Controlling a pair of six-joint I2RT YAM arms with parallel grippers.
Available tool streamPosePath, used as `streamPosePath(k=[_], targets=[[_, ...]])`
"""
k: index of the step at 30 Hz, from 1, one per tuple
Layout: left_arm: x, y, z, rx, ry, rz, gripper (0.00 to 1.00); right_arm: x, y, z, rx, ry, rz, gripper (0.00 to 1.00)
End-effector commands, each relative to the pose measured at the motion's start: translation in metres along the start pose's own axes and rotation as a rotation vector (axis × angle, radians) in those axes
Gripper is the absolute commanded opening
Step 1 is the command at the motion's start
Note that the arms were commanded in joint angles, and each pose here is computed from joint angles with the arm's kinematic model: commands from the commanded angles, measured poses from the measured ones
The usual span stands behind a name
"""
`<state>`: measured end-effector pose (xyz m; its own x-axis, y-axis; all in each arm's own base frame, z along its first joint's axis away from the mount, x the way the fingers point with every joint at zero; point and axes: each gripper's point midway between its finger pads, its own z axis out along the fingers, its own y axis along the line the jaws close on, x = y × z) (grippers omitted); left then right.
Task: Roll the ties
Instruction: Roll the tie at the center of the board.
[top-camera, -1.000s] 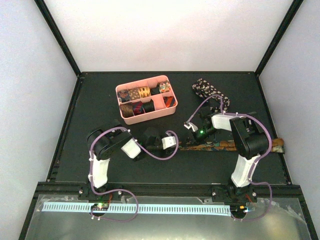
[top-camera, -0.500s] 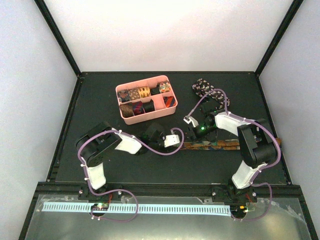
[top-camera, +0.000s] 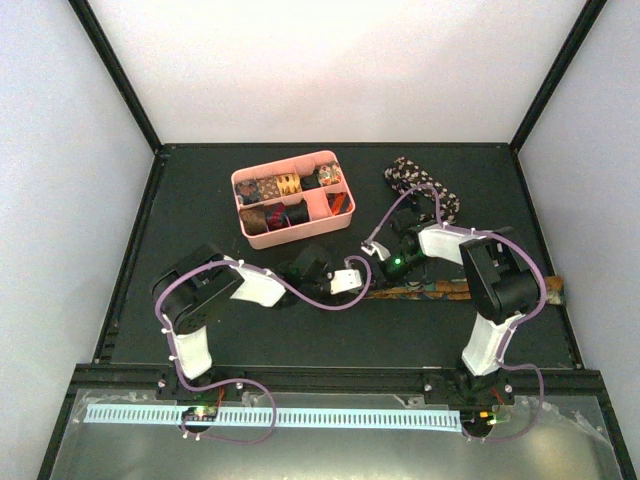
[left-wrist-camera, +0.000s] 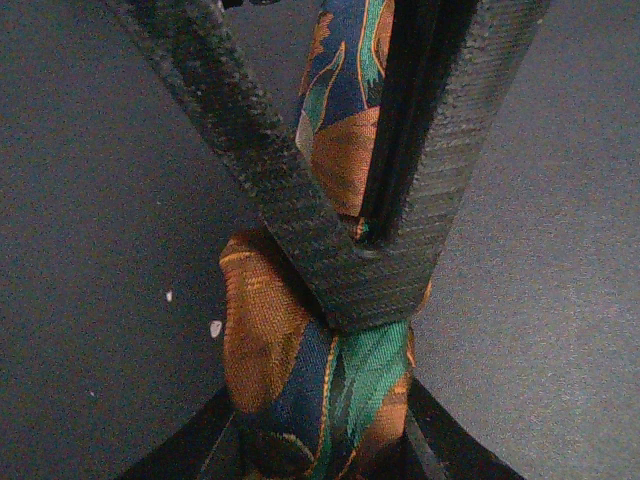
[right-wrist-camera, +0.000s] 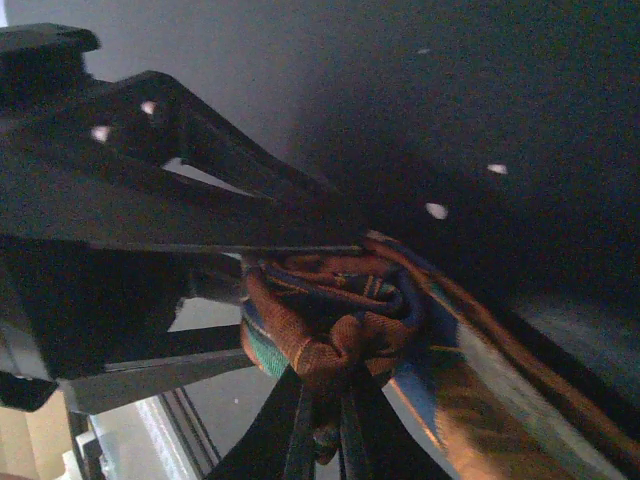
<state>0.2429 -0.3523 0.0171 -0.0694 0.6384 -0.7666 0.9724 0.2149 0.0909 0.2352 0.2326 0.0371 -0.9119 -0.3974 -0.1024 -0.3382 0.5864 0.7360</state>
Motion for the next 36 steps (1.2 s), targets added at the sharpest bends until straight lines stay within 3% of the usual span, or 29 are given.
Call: streamPosePath(k=[1,5,9,14,20,27,33,36], targets=[[0.019,-0.006,-0.002,0.016,0.04,-0.044,0.51,0.006,-0.026,-0.007,0.093,-0.008,0.04,0.02],[-0.009,0.0,-0.017,0.03,-0.164,-0.092,0.72,0.015,-0.037,-0.005,0.111,-0.01,0.076,0.02],[-0.025,0.0,-0.028,0.012,-0.329,-0.076,0.78,0.021,-0.047,-0.003,0.142,0.005,0.102,0.02],[-0.027,-0.003,-0.024,0.029,-0.397,-0.086,0.83,0.023,-0.057,0.006,0.139,0.038,0.134,0.02],[-0.021,-0.002,-0.015,0.03,-0.406,-0.069,0.85,0.014,-0.045,0.029,-0.013,0.106,0.141,0.02],[-0.008,-0.001,0.0,0.048,-0.327,-0.071,0.7,0.012,-0.039,0.032,-0.012,0.106,0.083,0.02],[-0.004,-0.004,-0.006,0.051,-0.287,-0.084,0.74,0.028,-0.037,0.032,-0.025,0.161,0.08,0.02],[-0.002,-0.013,-0.005,0.113,-0.25,-0.091,0.7,0.032,-0.035,0.03,-0.044,0.181,0.092,0.02]])
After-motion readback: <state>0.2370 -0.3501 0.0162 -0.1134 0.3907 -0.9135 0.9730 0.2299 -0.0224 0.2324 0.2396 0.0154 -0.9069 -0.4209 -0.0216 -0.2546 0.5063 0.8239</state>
